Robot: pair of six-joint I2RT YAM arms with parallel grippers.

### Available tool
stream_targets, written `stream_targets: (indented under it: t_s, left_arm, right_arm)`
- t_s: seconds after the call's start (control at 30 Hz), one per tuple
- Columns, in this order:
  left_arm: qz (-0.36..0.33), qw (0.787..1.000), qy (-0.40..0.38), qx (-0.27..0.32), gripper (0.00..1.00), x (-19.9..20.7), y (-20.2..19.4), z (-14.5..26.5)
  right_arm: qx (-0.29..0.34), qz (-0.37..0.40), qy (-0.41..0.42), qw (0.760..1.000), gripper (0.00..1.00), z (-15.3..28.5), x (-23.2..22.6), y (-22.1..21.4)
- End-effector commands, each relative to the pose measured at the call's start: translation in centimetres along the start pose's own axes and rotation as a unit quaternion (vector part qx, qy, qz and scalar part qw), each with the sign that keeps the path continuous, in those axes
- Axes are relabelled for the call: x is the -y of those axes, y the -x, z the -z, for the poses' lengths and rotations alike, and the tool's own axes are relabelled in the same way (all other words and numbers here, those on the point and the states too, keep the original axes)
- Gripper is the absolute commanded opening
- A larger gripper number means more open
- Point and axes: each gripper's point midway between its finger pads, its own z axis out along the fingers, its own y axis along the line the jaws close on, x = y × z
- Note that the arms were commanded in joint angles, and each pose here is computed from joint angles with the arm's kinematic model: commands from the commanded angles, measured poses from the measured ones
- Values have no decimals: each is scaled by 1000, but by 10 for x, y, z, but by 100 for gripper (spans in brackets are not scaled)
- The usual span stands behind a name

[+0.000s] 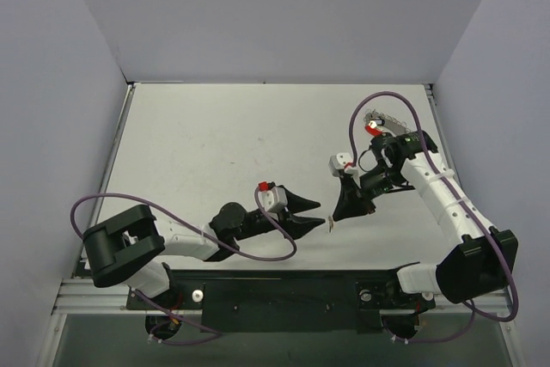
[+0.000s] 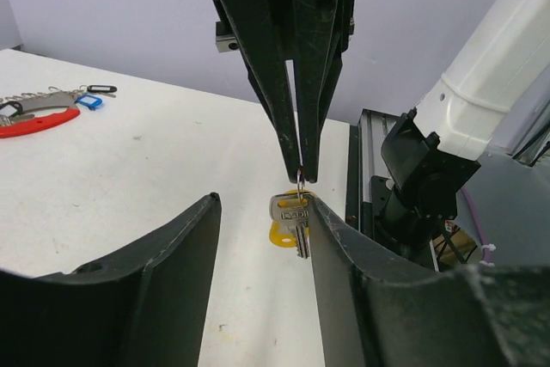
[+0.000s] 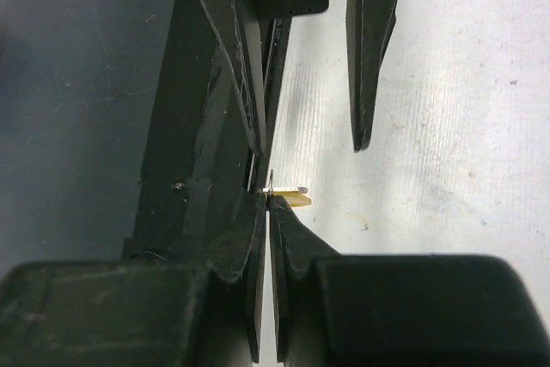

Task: Put the keys on the keyring

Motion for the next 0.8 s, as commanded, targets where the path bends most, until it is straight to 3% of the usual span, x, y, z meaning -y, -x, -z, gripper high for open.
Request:
stream_targets:
  t_s: [0.0, 0.2, 0.33, 0.37, 0.4, 0.57, 0.77]
  left_arm:
    - [-29, 997, 12, 72, 57, 2, 49, 8]
    - [-30, 997, 72, 19, 62, -13, 54, 29]
    - [-7, 978, 195, -74, 71, -50, 50, 60]
    - [-6, 977, 204, -67, 72, -50, 64, 66]
    - [-5, 968, 233, -97, 74, -61, 60, 78]
    - [-37, 954, 274, -114, 79, -76, 93, 121]
    - [-115, 927, 308, -181, 80, -87, 82, 166]
  right_arm:
    - [4, -54, -21, 998, 0, 5, -9, -5]
    - [-29, -128, -89, 987, 0, 29, 8, -33]
    - [-98, -215, -157, 959, 0, 56, 21, -75]
    - [-100, -233, -177, 951, 0, 64, 24, -85]
    - [-115, -246, -200, 941, 0, 71, 30, -94]
    - [-187, -318, -330, 869, 0, 116, 53, -145]
    - [-232, -370, -410, 800, 0, 146, 80, -181]
